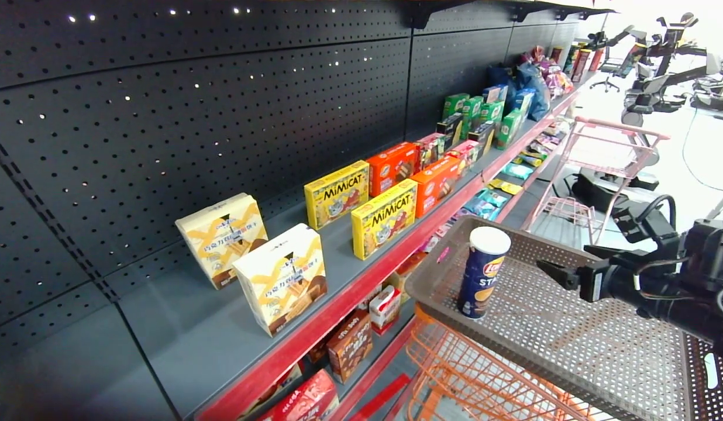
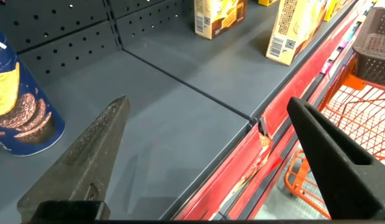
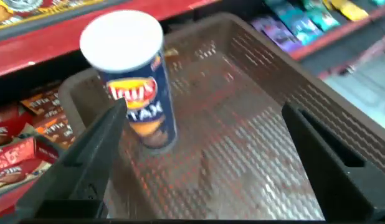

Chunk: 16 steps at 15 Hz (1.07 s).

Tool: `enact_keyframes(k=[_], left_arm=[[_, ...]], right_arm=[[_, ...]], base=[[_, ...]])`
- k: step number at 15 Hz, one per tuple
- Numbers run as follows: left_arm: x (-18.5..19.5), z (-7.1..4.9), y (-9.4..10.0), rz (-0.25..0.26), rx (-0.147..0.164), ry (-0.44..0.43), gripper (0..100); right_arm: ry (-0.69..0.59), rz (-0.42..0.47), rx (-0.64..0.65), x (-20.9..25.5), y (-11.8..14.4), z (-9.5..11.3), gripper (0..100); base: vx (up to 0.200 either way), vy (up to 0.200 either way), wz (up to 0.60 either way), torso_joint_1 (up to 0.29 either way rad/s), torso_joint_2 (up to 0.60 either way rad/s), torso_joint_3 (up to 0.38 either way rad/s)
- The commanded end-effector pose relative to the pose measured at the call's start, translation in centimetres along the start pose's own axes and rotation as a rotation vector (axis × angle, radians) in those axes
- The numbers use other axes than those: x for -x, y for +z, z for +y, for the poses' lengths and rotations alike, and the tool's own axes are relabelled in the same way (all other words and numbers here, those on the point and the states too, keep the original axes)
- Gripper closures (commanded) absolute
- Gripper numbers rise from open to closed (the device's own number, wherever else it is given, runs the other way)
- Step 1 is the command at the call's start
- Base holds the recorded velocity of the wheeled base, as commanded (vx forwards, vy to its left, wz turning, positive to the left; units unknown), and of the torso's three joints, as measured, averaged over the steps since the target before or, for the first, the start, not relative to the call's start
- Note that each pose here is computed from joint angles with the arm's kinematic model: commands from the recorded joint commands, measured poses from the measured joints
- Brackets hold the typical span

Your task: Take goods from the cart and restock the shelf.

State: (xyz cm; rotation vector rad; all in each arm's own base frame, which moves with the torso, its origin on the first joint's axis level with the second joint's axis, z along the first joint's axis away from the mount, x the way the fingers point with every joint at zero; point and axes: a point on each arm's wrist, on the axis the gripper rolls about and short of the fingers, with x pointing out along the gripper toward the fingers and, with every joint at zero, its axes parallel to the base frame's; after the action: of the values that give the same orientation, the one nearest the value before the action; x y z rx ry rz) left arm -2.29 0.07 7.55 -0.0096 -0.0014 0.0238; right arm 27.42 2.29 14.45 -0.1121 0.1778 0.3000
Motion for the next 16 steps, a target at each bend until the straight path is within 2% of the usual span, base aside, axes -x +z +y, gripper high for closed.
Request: enact_keyframes(k=[1, 4, 10, 16], left_arm=[[0.0, 0.0, 0.0, 0.001, 0.001, 0.001, 0], [0.0, 0.0, 0.0, 0.001, 0.0, 0.001, 0], [0.0, 0.0, 0.0, 0.001, 0.0, 0.001, 0], [0.0, 0.0, 0.0, 0.001, 0.001, 0.001, 0]], right_arm=[[0.075, 0.011, 0.001, -3.5, -2.2, -0.1, 0], [0.155, -0.037, 0.016, -5.4, -2.5, 0.5, 0], [0.26, -0.073, 0.034, -9.8, -3.9, 3.8, 0], [0.244, -0.103, 0.042, -12.8, -4.1, 3.1, 0]], base=[[0.0, 0.0, 0.0, 0.0, 0.0, 0.0], [0.0, 0.0, 0.0, 0.0, 0.0, 0.0], [0.0, 0.0, 0.0, 0.0, 0.0, 0.0], [0.0, 0.0, 0.0, 0.0, 0.0, 0.0]])
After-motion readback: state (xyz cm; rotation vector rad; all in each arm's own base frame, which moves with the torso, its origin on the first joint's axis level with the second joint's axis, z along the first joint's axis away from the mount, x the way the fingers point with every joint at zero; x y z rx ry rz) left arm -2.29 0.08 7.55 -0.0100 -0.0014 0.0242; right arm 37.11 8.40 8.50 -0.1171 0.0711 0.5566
